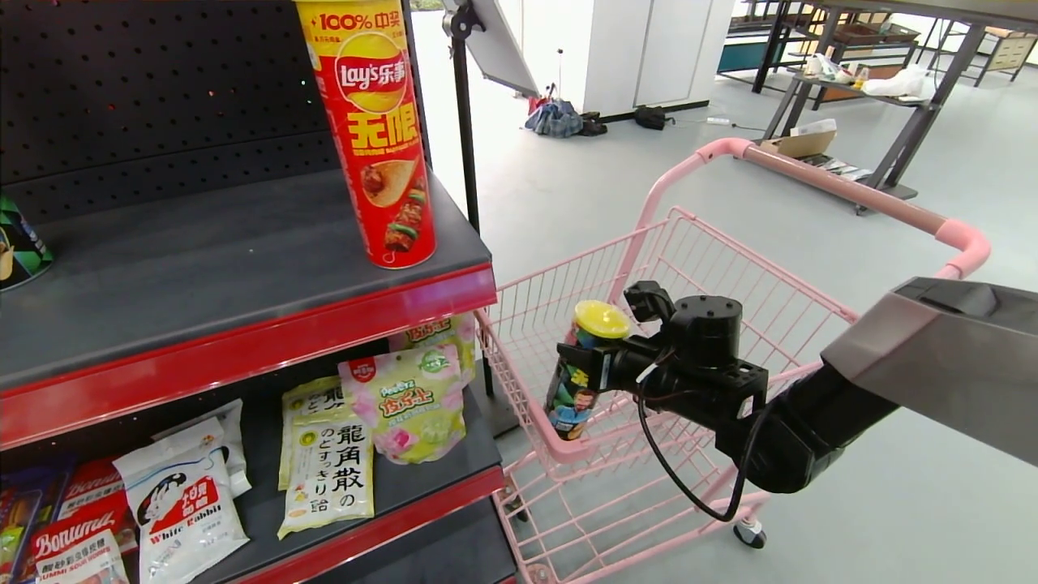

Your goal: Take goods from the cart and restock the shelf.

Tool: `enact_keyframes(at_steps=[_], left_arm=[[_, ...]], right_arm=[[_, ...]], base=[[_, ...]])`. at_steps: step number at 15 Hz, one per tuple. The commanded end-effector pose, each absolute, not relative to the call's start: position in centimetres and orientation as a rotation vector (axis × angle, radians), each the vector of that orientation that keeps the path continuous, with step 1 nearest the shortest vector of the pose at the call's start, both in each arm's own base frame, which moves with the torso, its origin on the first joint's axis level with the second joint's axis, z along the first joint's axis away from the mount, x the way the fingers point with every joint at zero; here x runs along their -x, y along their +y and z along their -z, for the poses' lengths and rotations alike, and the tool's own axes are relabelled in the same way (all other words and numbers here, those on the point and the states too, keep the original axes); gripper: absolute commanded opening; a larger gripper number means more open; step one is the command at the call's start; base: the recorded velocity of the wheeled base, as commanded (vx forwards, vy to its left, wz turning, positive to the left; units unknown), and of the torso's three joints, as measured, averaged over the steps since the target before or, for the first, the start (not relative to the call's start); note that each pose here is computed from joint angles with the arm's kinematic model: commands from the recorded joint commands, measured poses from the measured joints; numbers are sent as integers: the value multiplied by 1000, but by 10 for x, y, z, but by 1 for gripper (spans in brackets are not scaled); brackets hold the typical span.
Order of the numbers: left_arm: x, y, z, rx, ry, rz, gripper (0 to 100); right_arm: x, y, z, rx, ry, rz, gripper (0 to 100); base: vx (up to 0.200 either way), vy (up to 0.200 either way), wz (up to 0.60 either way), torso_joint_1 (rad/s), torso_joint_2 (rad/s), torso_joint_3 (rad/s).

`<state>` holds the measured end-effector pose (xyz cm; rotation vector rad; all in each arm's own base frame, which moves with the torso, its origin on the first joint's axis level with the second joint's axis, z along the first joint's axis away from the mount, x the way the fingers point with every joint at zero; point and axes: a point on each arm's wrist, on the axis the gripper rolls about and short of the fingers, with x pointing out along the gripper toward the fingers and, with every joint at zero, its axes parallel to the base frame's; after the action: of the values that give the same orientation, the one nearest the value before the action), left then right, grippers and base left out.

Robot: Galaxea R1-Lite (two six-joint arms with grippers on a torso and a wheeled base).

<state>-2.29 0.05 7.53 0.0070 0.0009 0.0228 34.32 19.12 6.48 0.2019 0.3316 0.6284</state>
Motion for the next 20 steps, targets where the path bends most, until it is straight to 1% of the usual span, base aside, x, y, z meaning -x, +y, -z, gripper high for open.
enact_keyframes(at_steps=[1,2,3,5,6,7,8,9,10,11,12,13,14,15,16,17,19,20], left_arm=[[23,1,-75,-8,2,-23,100],[23,1,-75,-8,2,-25,100],[23,1,-75,-8,2,-23,100],[23,1,-75,-8,2,-25,100],[23,1,-75,-8,2,-25,100],[23,1,-75,-8,2,-25,100],[23,1,-75,-8,2,-25,100],[23,1,-75,-8,3,-23,100],[23,1,-75,-8,3,-25,100],[23,1,-75,-8,3,-23,100],[23,1,-75,-8,3,-25,100],[23,1,-75,-9,2,-23,100],[23,1,-75,-9,3,-23,100],[23,1,-75,-8,3,-23,100],[23,1,-75,-8,3,-23,100],[23,1,-75,-8,3,-23,100],[23,1,-75,-8,3,-23,100],[23,1,-75,-8,3,-23,100]], right_arm=[[-343,193,-61,-202,341,-629,0],[-343,193,-64,-202,331,-628,0],[-341,190,-79,-206,293,-620,0],[-331,183,-118,-212,208,-622,0],[-324,176,-144,-193,151,-622,0],[-322,173,-151,-186,138,-620,0],[-304,153,-202,-123,50,-609,0],[-289,138,-232,-92,9,-593,0],[-280,130,-248,-70,-11,-582,0],[-253,112,-275,-15,-34,-555,0],[-231,100,-289,6,-49,-535,0],[-207,82,-298,19,-58,-442,0],[-194,73,-299,29,-49,-370,0],[-166,57,-293,45,-10,-256,0],[-126,33,-269,53,70,-205,0],[-100,20,-255,53,89,-183,0],[-52,6,-224,69,133,-105,0],[-32,3,-218,67,145,-86,0]], base=[[0,0,0,0,0,0],[0,0,0,0,0,0],[0,0,0,0,0,0],[0,0,0,0,0,0],[0,0,0,0,0,0],[0,0,0,0,0,0],[0,0,0,0,0,0],[0,0,0,0,0,0],[0,0,0,0,0,0],[0,0,0,0,0,0],[0,0,0,0,0,0],[0,0,0,0,0,0],[0,0,0,0,0,0],[0,0,0,0,0,0],[0,0,0,0,0,0],[0,0,0,0,0,0],[0,0,0,0,0,0],[0,0,0,0,0,0]])
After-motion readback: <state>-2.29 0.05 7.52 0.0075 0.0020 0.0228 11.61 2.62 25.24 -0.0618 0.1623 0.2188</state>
